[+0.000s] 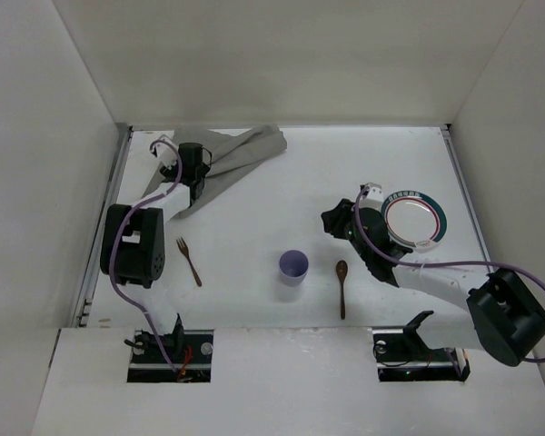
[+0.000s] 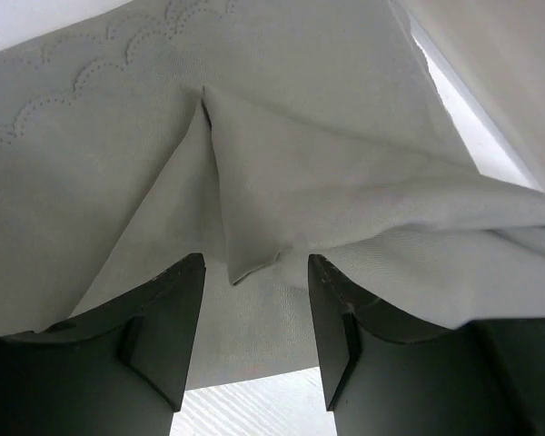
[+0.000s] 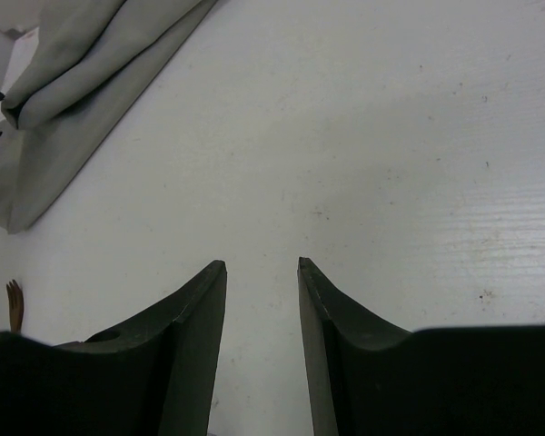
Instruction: Set the dinner table for one person
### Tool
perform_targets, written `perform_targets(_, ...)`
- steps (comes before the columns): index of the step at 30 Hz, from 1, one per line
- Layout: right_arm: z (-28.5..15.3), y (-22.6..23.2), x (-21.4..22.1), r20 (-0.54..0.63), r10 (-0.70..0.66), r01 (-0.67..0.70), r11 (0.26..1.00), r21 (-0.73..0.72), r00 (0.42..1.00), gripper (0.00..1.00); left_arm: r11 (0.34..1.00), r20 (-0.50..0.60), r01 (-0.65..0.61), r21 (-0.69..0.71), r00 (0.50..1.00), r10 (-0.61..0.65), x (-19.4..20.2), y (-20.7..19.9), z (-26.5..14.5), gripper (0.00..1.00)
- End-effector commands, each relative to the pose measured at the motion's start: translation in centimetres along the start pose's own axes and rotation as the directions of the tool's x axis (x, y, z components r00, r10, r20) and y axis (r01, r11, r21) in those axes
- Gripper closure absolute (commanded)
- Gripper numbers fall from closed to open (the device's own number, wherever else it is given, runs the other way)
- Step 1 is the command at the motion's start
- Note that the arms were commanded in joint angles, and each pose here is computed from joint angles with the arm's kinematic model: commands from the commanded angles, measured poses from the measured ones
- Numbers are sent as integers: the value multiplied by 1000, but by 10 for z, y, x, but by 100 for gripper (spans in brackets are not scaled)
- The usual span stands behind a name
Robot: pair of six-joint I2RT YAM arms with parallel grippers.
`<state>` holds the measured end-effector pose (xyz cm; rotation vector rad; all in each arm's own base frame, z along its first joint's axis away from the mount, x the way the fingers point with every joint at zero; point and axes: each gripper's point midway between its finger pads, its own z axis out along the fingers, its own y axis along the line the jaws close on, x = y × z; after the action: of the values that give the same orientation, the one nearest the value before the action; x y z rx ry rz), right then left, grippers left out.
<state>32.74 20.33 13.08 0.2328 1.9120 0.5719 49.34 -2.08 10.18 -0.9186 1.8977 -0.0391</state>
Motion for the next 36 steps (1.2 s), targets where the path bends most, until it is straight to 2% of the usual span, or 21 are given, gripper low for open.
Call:
perform_targets(1,2,21,-19,42,12,-10,999,-50,999,57,981,88,170,89,980,-178,-37,-19,-9,53)
perform_targets(3,1,22,-20,48,23,-20,998,-56,999,57,979,72,190,74,978,-195,-34,-14,1,53)
perform_targets(8,4,24,-15,30,9,-7,998,-55,999,57,972,38,193,136,979,-199,-38,-32,23,53)
perform_targets(17,5,25,-10,23,11,-10,998,-58,1000,57,971,-79,177,162,983,-166,7,-47,25,73)
perform_targets(20,6,25,-10,18,1,0,999,-53,1000,57,956,-101,188,227,980,-169,14,-68,11,87)
perform_targets(23,7,24,-9,21,8,-7,999,-53,1000,57,934,-120,197,297,978,-168,18,-93,-12,94)
perform_targets(28,5,24,-12,33,10,-8,999,-50,999,57,900,-155,190,392,978,-139,38,-133,-49,96)
perform_targets(32,3,23,-14,36,3,-2,999,-51,999,56,848,-207,200,491,972,-110,56,-168,-86,96)
perform_targets(36,2,18,-18,51,11,-8,999,-43,999,50,789,-252,205,579,966,-66,83,-197,-127,96)
